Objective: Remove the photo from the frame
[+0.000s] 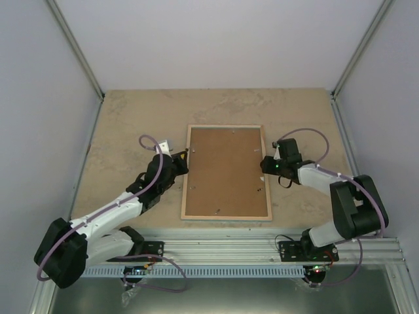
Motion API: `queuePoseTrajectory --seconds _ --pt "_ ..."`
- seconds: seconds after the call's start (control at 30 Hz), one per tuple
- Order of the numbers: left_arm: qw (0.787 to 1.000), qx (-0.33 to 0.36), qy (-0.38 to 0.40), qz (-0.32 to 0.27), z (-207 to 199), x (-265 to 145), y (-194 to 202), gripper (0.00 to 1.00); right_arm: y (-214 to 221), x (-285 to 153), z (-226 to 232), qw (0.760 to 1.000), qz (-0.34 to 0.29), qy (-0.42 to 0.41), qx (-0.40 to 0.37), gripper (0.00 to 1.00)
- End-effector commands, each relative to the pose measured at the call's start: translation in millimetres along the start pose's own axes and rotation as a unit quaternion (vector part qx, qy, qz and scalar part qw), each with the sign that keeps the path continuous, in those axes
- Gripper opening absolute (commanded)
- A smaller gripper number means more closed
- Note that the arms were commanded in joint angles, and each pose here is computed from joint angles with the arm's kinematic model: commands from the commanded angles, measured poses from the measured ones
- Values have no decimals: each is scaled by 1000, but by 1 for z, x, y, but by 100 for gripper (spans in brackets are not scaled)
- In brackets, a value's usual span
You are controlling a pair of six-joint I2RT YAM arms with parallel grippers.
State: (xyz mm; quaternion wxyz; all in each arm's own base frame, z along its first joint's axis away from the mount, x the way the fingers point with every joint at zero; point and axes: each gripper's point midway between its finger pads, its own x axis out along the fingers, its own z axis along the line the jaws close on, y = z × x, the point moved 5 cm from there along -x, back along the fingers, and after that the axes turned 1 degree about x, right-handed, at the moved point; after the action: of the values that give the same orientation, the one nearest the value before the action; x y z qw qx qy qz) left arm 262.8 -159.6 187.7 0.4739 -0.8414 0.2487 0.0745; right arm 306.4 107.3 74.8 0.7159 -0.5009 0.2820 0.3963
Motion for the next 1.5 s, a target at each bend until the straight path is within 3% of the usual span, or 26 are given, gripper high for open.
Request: queuePoseTrajectory --seconds 0.0,0.17,0.5,0.9,1.1,1.3,1.37,1.47 --pt "1000 -18 -15 9 24 2 4 0 7 -10 3 1000 2 -12 -28 47" --pt "998 -53 -20 8 46 5 -1 0 12 -11 14 996 -11 -56 -66 58" --pt "985 -164 -34 -43 113 1 -32 0 20 -10 40 983 -38 -137 -118 62" --pt "969 -241 -25 -43 179 31 -54 0 11 -42 41 978 -115 -129 -117 73" --pt "964 -263 -14 -45 202 59 -67 1 11 -42 38 979 -119 -121 -114 76" --pt "959 -280 -16 -34 220 85 -68 7 12 -37 38 980 -110 -120 -113 77" --pt "957 -288 -22 -30 226 90 -66 16 12 -36 38 980 -109 -120 -114 77" --pt "955 -293 -29 -24 232 93 -61 22 12 -35 38 981 -106 -120 -114 77"
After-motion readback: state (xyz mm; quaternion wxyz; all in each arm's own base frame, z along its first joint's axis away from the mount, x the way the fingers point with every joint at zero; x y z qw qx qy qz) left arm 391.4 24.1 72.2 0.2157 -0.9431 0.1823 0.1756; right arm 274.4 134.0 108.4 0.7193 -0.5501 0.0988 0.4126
